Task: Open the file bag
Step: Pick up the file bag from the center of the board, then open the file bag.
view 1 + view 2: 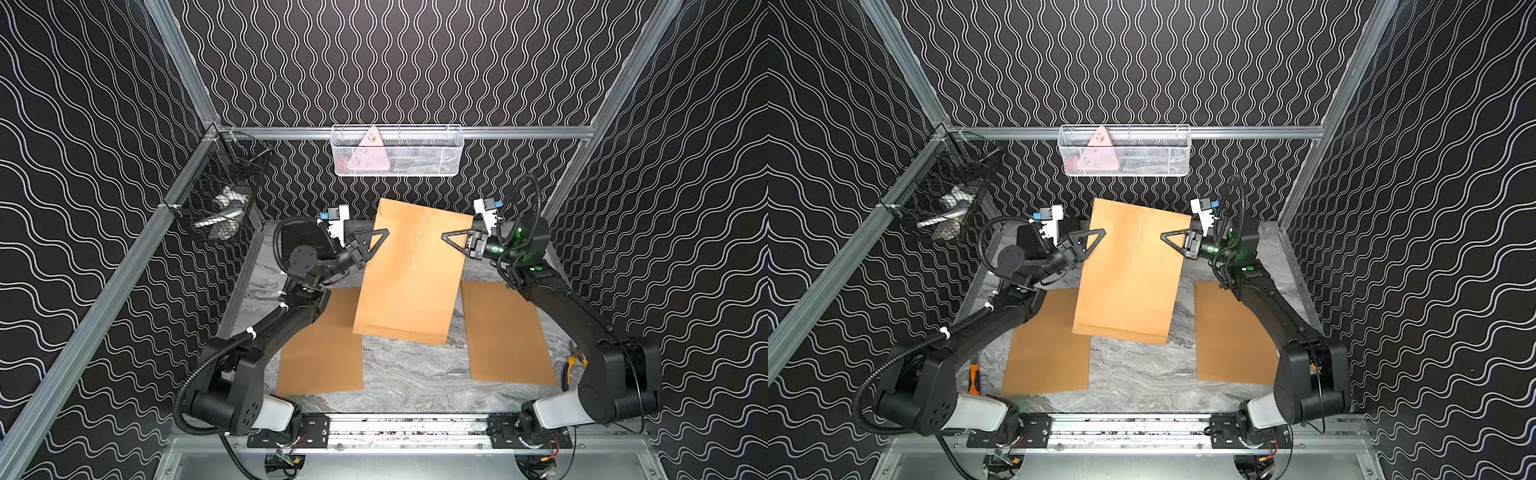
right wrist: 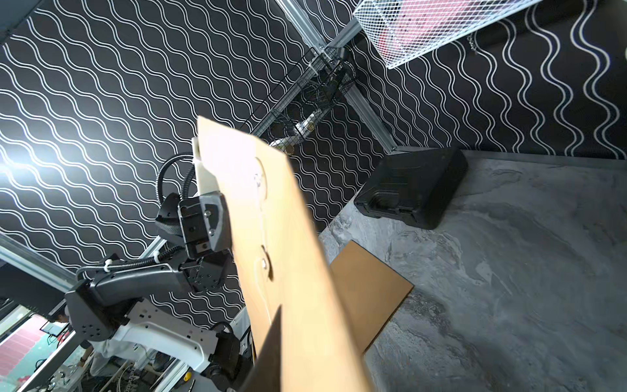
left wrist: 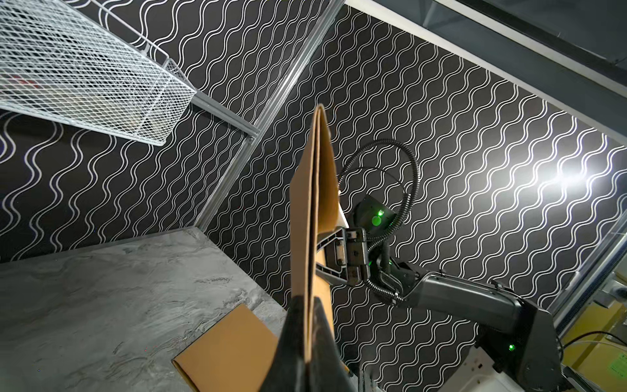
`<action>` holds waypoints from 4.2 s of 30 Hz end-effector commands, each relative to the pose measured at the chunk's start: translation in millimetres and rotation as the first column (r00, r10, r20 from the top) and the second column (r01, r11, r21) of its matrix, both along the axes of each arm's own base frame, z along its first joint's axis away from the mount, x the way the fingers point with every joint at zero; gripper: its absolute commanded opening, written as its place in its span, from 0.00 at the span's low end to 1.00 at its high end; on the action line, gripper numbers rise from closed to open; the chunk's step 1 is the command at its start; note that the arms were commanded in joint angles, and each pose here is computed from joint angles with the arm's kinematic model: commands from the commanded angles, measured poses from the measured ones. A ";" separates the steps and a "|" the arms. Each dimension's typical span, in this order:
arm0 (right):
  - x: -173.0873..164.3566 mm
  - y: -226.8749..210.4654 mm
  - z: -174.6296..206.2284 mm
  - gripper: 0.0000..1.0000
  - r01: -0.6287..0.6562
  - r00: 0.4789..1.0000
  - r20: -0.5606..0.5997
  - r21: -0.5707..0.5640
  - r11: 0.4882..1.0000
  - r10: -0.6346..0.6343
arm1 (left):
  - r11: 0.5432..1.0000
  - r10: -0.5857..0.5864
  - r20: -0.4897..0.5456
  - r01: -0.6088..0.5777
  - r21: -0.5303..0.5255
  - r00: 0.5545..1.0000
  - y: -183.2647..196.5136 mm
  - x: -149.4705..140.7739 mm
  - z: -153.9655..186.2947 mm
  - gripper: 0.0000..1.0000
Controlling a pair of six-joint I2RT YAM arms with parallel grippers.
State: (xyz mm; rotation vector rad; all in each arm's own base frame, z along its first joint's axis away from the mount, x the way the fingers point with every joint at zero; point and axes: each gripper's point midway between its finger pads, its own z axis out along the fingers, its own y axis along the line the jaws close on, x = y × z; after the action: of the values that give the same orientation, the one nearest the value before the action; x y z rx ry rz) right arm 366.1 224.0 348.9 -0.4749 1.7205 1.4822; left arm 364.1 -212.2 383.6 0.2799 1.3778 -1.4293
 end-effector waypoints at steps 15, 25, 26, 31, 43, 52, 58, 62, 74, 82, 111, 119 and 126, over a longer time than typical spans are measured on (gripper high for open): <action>-34.7 0.3 34.7 0.00 -0.078 0.985 0.152 -0.055 0.995 0.086 | 0.985 -0.030 -0.031 0.035 0.171 0.999 -12.2 6.7 -9.9 0.27; -40.9 1.7 36.9 0.00 -0.091 0.981 0.166 -0.084 0.992 0.104 | 0.982 -0.058 -0.027 0.062 0.181 0.998 -16.0 8.9 -0.9 0.31; -40.6 2.0 36.8 0.00 -0.092 0.981 0.166 -0.084 0.992 0.105 | 0.982 -0.057 -0.026 0.060 0.181 0.998 -16.3 8.9 0.6 0.31; -40.3 4.6 34.7 0.00 -0.099 0.981 0.161 -0.083 0.992 0.111 | 0.982 -0.066 -0.021 0.069 0.177 0.998 -17.1 8.3 3.4 0.16; -34.3 -3.0 23.6 0.32 0.010 0.991 0.131 -0.120 0.993 0.006 | 0.985 0.004 -0.003 -0.003 0.175 1.000 -7.6 7.4 7.0 0.00; -24.1 -45.3 -13.5 0.47 0.320 0.944 0.025 -0.315 0.894 -0.329 | 0.953 0.177 0.014 -0.175 0.248 0.984 12.8 16.4 6.9 0.00; -38.9 -50.9 -16.9 0.45 0.408 0.904 0.040 -0.383 0.829 -0.426 | 0.916 0.260 0.074 -0.270 0.296 0.963 25.2 11.2 13.9 0.00; -51.2 -5.1 -9.5 0.42 0.345 0.936 0.073 -0.380 0.858 -0.344 | 0.917 0.235 0.111 -0.259 0.302 0.965 17.2 2.8 23.4 0.00; -46.5 89.1 -21.9 0.38 0.231 0.971 0.156 -0.417 0.879 -0.181 | 0.902 0.180 0.178 -0.234 0.362 0.967 -11.6 -26.5 31.8 0.00; -49.4 99.4 -15.3 0.38 0.205 0.971 0.192 -0.385 0.900 -0.140 | 0.920 0.145 0.198 -0.206 0.333 0.969 -15.8 -37.5 46.0 0.00; -42.8 106.6 -8.4 0.05 0.228 0.962 0.222 -0.326 0.917 -0.160 | 0.922 0.152 0.197 -0.211 0.326 0.969 -17.1 -39.0 51.5 0.00; -45.7 103.2 -14.5 0.00 0.228 0.966 0.193 -0.324 0.918 -0.172 | 0.923 0.170 0.204 -0.229 0.310 0.964 -14.9 -37.7 55.4 0.00; -44.9 96.5 -18.6 0.00 0.258 0.962 0.169 -0.317 0.913 -0.213 | 0.926 0.174 0.202 -0.230 0.298 0.964 -14.1 -38.1 54.7 0.00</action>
State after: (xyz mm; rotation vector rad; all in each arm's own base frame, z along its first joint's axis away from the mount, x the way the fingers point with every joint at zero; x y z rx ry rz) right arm 317.6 322.5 319.1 -0.5445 1.9011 0.9684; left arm 329.8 -227.5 425.0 0.4475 1.5032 -0.9792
